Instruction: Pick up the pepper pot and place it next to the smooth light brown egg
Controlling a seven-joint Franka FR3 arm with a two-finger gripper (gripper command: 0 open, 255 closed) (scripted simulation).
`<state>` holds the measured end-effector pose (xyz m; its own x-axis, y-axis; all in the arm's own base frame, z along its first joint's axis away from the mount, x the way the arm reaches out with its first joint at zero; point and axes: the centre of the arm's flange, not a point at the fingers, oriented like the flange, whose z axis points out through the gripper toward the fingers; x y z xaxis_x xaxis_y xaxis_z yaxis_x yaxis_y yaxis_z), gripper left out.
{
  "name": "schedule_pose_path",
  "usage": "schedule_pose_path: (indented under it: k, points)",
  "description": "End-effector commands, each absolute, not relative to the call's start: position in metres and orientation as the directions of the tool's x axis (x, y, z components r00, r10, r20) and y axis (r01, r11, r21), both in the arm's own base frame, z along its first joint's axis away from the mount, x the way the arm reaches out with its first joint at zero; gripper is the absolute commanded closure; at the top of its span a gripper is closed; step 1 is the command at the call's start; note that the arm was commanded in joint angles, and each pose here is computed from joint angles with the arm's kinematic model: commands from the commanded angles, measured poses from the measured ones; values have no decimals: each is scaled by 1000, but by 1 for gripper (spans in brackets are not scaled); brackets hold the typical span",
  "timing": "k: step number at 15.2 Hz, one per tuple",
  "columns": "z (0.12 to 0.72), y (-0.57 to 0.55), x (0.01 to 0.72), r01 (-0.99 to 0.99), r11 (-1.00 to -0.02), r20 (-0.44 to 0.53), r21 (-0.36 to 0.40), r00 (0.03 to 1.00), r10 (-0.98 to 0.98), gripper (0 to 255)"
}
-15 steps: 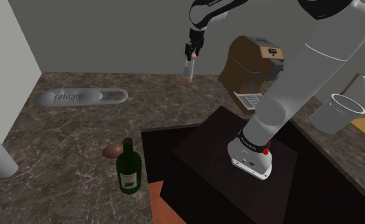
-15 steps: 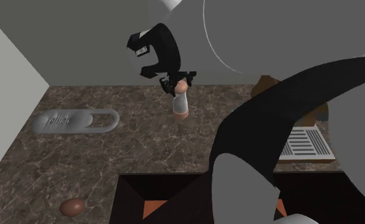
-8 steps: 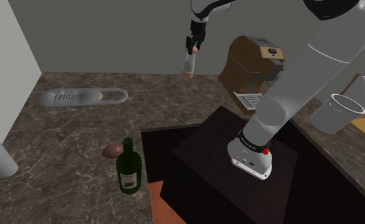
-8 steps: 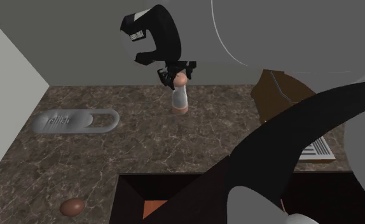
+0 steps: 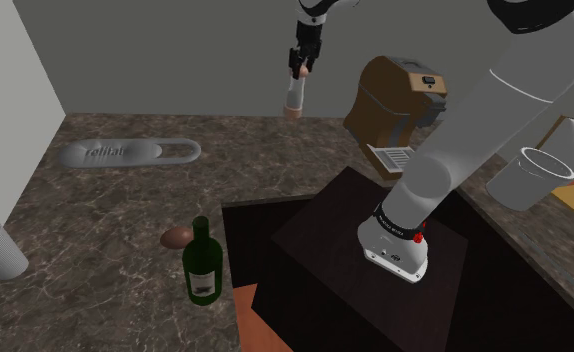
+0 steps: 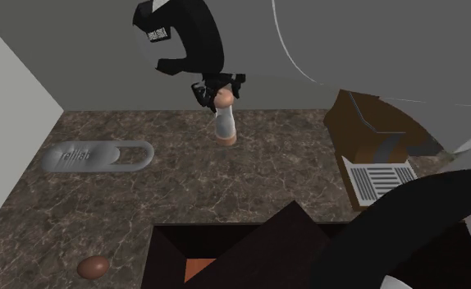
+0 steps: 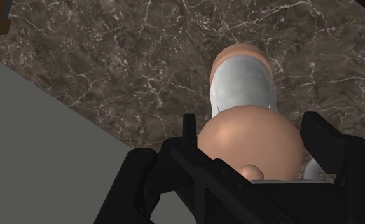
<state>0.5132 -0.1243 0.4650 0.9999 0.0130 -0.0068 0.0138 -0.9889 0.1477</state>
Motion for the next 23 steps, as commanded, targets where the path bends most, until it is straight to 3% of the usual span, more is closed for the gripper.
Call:
schedule_pose_path:
  k: [1, 23]
  points:
    - [467, -100, 516, 13, -989, -7, 148, 1000, 12, 255]
    - [468, 189, 543, 13, -989, -7, 148, 1000, 12, 255]
